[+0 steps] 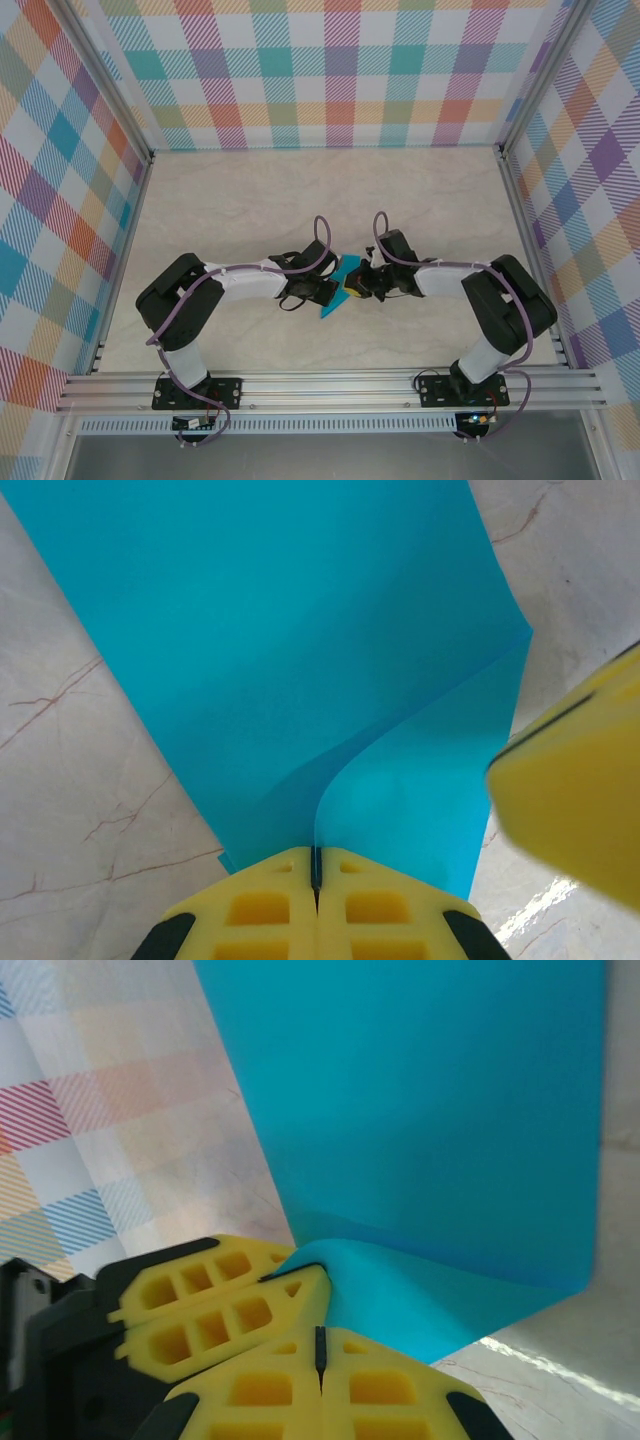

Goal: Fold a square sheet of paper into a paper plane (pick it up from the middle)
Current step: Third fold the triangle at the center of the table.

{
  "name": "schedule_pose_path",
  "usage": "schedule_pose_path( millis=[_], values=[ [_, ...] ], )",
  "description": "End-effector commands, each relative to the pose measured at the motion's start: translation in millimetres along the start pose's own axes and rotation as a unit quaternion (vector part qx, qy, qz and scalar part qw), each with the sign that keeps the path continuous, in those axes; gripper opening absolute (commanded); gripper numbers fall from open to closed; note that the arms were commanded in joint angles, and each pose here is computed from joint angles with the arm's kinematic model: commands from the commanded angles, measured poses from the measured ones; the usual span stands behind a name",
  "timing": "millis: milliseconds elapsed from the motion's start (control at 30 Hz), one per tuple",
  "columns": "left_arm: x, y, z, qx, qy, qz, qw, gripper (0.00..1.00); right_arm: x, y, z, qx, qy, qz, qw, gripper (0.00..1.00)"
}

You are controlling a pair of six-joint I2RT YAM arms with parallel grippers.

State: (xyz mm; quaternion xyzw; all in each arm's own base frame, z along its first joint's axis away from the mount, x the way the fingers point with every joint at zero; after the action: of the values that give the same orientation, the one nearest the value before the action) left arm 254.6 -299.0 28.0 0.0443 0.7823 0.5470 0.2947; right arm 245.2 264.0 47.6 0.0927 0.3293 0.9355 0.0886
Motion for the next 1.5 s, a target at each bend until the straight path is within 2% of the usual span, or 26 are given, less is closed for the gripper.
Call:
schedule_pose_path(
  millis=[0,300,500,600,700,800,833,933,1100,1267,1467],
  values=[
    [33,-14,21,-0.032,0.014,0.060,0.998,0.00,1,-9,4,-0.011,-0.001,0.007,1.000,0.02],
    [33,-12,20,-0.029,0.014,0.058,0.998,0.00,3,-26,-32,0.030,-0.018,0.014,0.999,0.00],
    [26,-4,18,-0.029,0.015,0.047,0.998,0.00,8,-24,-52,0.068,-0.028,0.010,0.997,0.00],
    [20,8,17,-0.035,0.021,0.042,0.998,0.10,9,-20,-55,0.082,-0.026,0.006,0.996,0.00],
    [7,24,13,-0.031,0.031,0.020,0.999,0.26,9,-19,-56,0.086,-0.025,0.006,0.996,0.00],
    [-5,42,9,-0.026,0.051,-0.007,0.998,0.37,9,-19,-56,0.086,-0.027,0.006,0.996,0.00],
    [-8,46,6,-0.020,0.059,-0.015,0.998,0.38,9,-19,-56,0.086,-0.028,0.007,0.996,0.00],
    [-15,63,-2,0.004,0.087,-0.042,0.995,0.36,8,-19,-56,0.087,-0.029,0.006,0.996,0.00],
    [-20,75,-23,0.084,0.150,-0.068,0.983,0.17,8,-19,-58,0.091,-0.033,0.005,0.995,0.00],
    [-12,61,-37,0.135,0.182,-0.043,0.973,0.10,7,-18,-61,0.099,-0.040,-0.003,0.994,0.00],
    [1,37,-41,0.151,0.203,-0.010,0.967,0.09,7,-19,-62,0.099,-0.043,-0.003,0.994,0.00]
  ],
)
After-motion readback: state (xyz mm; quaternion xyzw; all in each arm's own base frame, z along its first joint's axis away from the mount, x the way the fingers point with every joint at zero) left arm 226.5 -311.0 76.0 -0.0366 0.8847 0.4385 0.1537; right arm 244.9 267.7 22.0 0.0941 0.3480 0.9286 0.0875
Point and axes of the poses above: each hand's point on the last joint's axis, 136 mm out from that joint toward the fingers, its own y axis back along the fingers, its own z axis along the line the jaws close on, x = y × z, the point moved 1 cm from there along y, back along the fingers, and after that the axes turned 1 degree about -y, right-handed, at the moved point
